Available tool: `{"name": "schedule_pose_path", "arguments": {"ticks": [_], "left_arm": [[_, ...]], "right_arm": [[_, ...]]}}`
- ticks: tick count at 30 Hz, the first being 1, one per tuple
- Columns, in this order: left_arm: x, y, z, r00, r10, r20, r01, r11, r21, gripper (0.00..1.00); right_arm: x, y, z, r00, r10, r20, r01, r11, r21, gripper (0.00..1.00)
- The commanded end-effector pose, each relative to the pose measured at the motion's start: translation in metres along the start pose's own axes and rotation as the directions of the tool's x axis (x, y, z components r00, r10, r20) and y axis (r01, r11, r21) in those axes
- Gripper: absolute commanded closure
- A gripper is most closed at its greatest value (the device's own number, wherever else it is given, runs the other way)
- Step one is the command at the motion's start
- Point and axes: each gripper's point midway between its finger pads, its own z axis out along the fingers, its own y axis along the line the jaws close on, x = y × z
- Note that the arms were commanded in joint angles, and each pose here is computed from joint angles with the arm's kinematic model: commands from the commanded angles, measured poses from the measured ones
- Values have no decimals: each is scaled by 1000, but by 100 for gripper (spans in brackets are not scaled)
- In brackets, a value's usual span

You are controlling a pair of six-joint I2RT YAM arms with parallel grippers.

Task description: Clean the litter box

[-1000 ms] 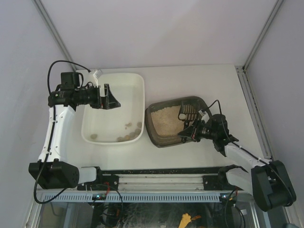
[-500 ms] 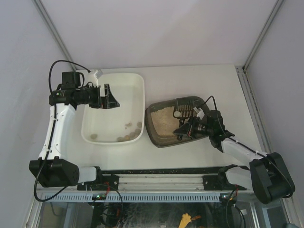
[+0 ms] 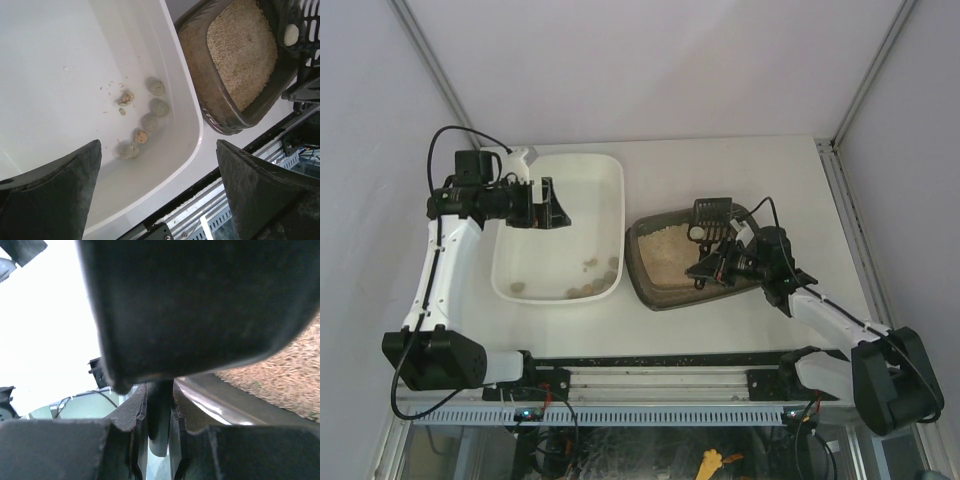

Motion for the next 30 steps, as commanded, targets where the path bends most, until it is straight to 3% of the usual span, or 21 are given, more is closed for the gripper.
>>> {"name": "schedule_pose_path", "arguments": {"ticks": [1, 4, 9, 12, 16, 18, 22, 30], "left_arm": [[2, 8, 2, 1000, 15, 1, -15, 999, -49, 0], [2, 10, 2, 1000, 15, 4, -15, 998, -63, 0], [4, 11, 2, 1000, 15, -4, -16, 997, -77, 0], [4, 10, 3, 1000, 18, -12, -19, 997, -75, 0], [5, 6, 3, 998, 42, -43, -46, 996, -82, 0], [0, 9, -1, 997, 61, -42, -65, 992, -112, 0], [-23, 37, -26, 995, 97, 15, -88, 946, -311, 0], [-41, 54, -66, 999, 38, 32, -24, 936, -350, 0]], "right_arm": [[-6, 31, 1, 993, -114, -12, 113, 992, -50, 100], [-16, 24, -3, 995, -89, 50, 91, 995, -32, 100], [7, 31, 11, 995, -78, -63, 73, 994, -81, 100], [-11, 26, 0, 1000, 4, 17, -2, 990, -141, 100], [21, 50, 14, 983, -98, -157, 70, 982, -175, 100], [21, 64, 11, 981, -98, -166, 57, 970, -237, 100], [15, 78, 7, 985, -102, -138, 60, 959, -275, 100], [6, 111, 30, 964, -171, -203, 109, 952, -286, 100]]}}
